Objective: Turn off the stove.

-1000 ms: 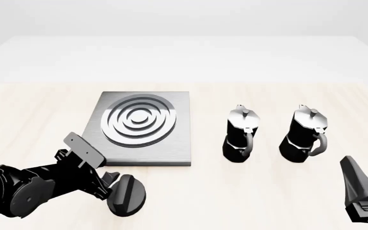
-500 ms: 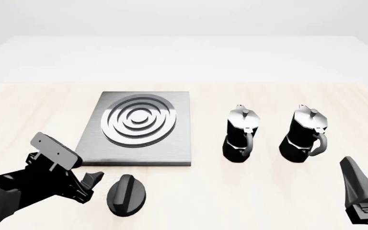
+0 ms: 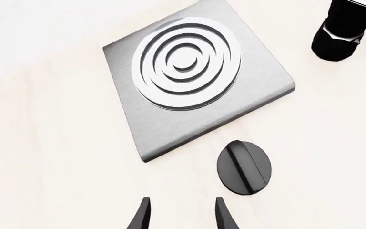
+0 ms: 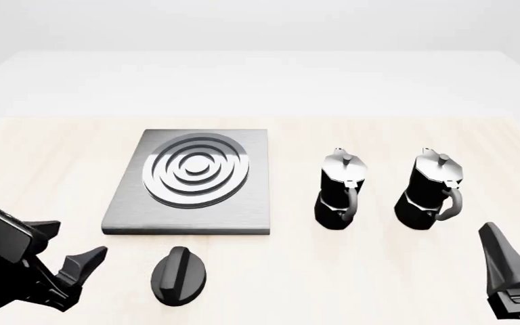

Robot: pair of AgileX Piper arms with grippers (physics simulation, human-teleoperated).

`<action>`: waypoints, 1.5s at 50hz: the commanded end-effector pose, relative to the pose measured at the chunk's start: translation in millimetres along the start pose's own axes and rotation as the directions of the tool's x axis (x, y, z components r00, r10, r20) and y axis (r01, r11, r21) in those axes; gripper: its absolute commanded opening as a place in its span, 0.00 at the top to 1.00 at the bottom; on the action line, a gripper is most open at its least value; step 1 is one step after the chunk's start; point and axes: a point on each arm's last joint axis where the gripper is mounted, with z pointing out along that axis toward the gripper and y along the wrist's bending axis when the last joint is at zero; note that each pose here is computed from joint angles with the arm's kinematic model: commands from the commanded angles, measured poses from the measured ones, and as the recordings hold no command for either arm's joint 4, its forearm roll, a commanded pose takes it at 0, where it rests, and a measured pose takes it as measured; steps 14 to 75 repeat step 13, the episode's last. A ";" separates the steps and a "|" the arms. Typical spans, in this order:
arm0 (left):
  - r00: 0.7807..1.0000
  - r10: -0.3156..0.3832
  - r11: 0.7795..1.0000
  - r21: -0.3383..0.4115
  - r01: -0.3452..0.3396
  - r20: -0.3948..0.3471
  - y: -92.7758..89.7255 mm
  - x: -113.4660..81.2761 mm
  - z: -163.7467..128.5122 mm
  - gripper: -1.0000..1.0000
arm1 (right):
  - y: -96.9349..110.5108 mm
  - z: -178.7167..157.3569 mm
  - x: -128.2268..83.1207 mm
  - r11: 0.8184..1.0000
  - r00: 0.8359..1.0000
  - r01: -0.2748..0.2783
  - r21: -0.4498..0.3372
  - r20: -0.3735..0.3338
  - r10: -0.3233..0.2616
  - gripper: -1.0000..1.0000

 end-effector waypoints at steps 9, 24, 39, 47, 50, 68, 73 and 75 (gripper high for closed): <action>0.986 -0.068 0.996 -0.041 0.075 0.152 3.6 -11.0 -77.0 0.00 | 1.0 -0.2 -0.3 1.000 1.000 0.002 -0.018 0.004 -0.002 0.00; 0.984 -0.084 0.995 -0.046 0.092 0.156 2.9 -6.7 -79.7 0.00 | 0.9 -0.2 -0.2 1.000 1.000 0.001 -0.016 0.004 -0.001 0.00; 0.984 -0.084 0.995 -0.046 0.092 0.156 2.9 -6.7 -79.7 0.00 | 0.9 -0.2 -0.2 1.000 1.000 0.001 -0.016 0.004 -0.001 0.00; 0.984 -0.084 0.995 -0.046 0.092 0.156 2.9 -6.7 -79.7 0.00 | 0.9 -0.2 -0.2 1.000 1.000 0.001 -0.016 0.004 -0.001 0.00; 0.984 -0.084 0.995 -0.046 0.092 0.156 2.9 -6.7 -79.7 0.00 | 0.9 -0.2 -0.2 1.000 1.000 0.001 -0.016 0.004 -0.001 0.00; 0.984 -0.084 0.995 -0.046 0.092 0.156 2.9 -6.7 -79.7 0.00 | 0.9 -0.2 -0.2 1.000 1.000 0.001 -0.016 0.004 -0.001 0.00; 0.984 -0.084 0.995 -0.046 0.092 0.156 2.9 -6.7 -79.7 0.00 | 0.9 -0.2 -0.2 1.000 1.000 0.001 -0.016 0.004 -0.001 0.00; 0.984 -0.084 0.995 -0.046 0.092 0.156 2.9 -6.7 -79.7 0.00 | 0.9 -0.2 -0.2 1.000 1.000 0.001 -0.016 0.004 -0.001 0.00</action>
